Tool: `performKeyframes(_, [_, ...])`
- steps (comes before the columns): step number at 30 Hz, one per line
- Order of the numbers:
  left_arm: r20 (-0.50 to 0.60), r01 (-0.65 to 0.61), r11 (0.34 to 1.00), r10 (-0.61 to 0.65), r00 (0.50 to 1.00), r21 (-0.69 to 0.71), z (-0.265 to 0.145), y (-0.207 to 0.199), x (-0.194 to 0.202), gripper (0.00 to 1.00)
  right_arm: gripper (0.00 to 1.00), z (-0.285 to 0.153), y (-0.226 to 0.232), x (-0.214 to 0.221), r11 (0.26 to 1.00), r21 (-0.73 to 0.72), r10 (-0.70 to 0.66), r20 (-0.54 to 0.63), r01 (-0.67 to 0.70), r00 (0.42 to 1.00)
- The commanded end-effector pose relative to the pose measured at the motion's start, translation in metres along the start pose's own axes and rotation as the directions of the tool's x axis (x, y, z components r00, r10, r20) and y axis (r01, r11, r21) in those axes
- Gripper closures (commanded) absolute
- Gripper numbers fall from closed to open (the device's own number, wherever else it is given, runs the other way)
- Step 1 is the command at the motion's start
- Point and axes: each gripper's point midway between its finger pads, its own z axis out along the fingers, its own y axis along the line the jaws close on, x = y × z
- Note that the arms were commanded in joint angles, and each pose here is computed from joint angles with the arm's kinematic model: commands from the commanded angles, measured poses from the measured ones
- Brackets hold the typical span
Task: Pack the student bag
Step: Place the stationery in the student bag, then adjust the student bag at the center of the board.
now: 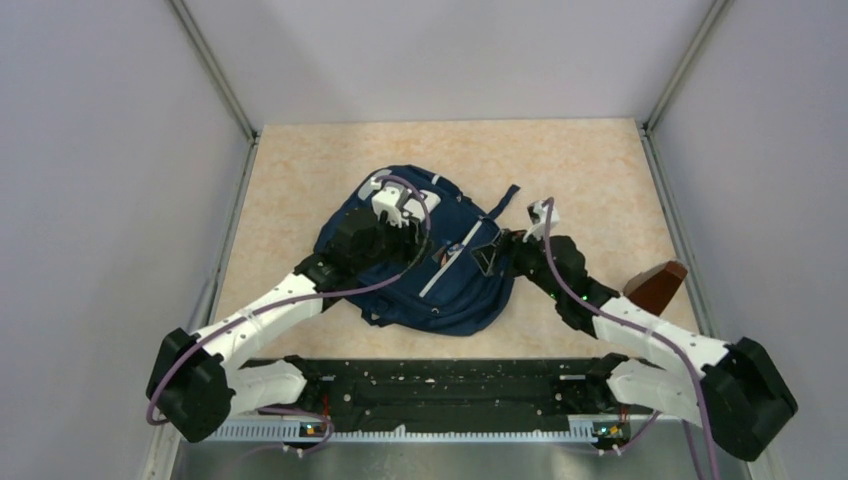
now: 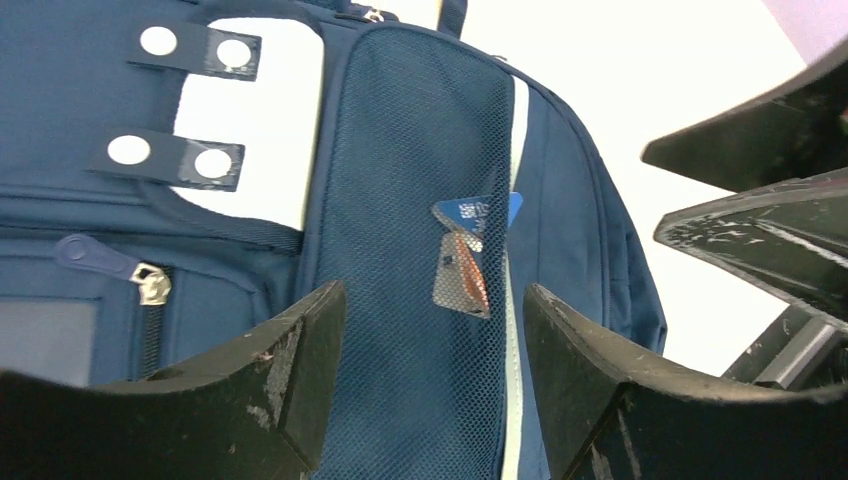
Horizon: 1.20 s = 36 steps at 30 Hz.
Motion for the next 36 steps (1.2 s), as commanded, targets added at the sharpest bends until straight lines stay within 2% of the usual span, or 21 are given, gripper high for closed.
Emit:
performKeyframes(1, [0.089,-0.041,0.998,0.045,0.995,-0.043,-0.014,0.006,-0.033,0.29,0.21,-0.034,-0.049,0.023,0.961,0.275,0.029,-0.119,0.004,0.992])
performKeyframes(6, [0.082,-0.075,0.996,0.072,0.994,0.039,-0.016,-0.006,-0.029,0.25,0.20,-0.053,-0.058,0.047,0.946,0.321,0.106,-0.167,-0.047,0.980])
performKeyframes(9, [0.074,-0.116,0.985,0.108,0.991,0.131,-0.012,-0.020,-0.023,0.20,0.18,-0.055,-0.052,0.064,0.953,0.278,0.179,-0.185,-0.124,0.966])
performKeyframes(11, [0.059,-0.115,0.978,0.106,0.993,0.177,-0.011,-0.027,-0.019,0.19,0.13,-0.053,-0.045,0.074,0.955,0.240,0.225,-0.195,-0.176,0.955])
performKeyframes(17, [0.055,-0.104,0.979,0.096,0.994,0.175,-0.010,-0.026,-0.016,0.18,0.10,-0.038,-0.032,0.088,0.955,0.154,0.285,-0.218,-0.255,0.934])
performKeyframes(21, [0.068,-0.110,0.978,0.100,0.993,0.177,-0.015,-0.028,-0.019,0.18,0.12,-0.020,-0.016,0.081,0.958,0.066,0.287,-0.207,-0.280,0.935])
performKeyframes(22, [0.071,-0.113,0.978,0.102,0.992,0.176,-0.017,-0.028,-0.019,0.18,0.18,-0.015,-0.010,0.076,0.958,0.029,0.286,-0.196,-0.286,0.938])
performKeyframes(23, [0.078,-0.114,0.978,0.102,0.992,0.176,-0.019,-0.028,-0.020,0.17,0.29,-0.010,-0.006,0.074,0.957,0.011,0.287,-0.191,-0.290,0.939])
performKeyframes(25, [0.092,-0.116,0.979,0.101,0.991,0.167,-0.024,-0.028,-0.024,0.17,0.57,-0.002,-0.003,0.063,0.961,0.000,0.271,-0.166,-0.275,0.948])
performKeyframes(26, [0.102,-0.117,0.979,0.101,0.990,0.164,-0.027,-0.028,-0.027,0.17,0.67,0.002,-0.001,0.054,0.966,-0.001,0.256,-0.146,-0.259,0.956])
performKeyframes(29, [0.120,-0.120,0.982,0.102,0.988,0.147,-0.033,-0.027,-0.034,0.16,0.92,0.008,0.003,0.019,0.985,0.014,0.173,-0.075,-0.173,0.982])
performKeyframes(31, [0.124,-0.120,0.983,0.103,0.987,0.136,-0.037,-0.027,-0.038,0.16,1.00,0.009,0.006,-0.007,0.994,0.039,0.100,-0.039,-0.098,0.994])
performKeyframes(36, [0.128,-0.121,0.987,0.108,0.986,0.104,-0.040,-0.025,-0.052,0.16,1.00,0.004,0.032,-0.080,0.996,0.043,-0.085,0.039,0.083,0.996])
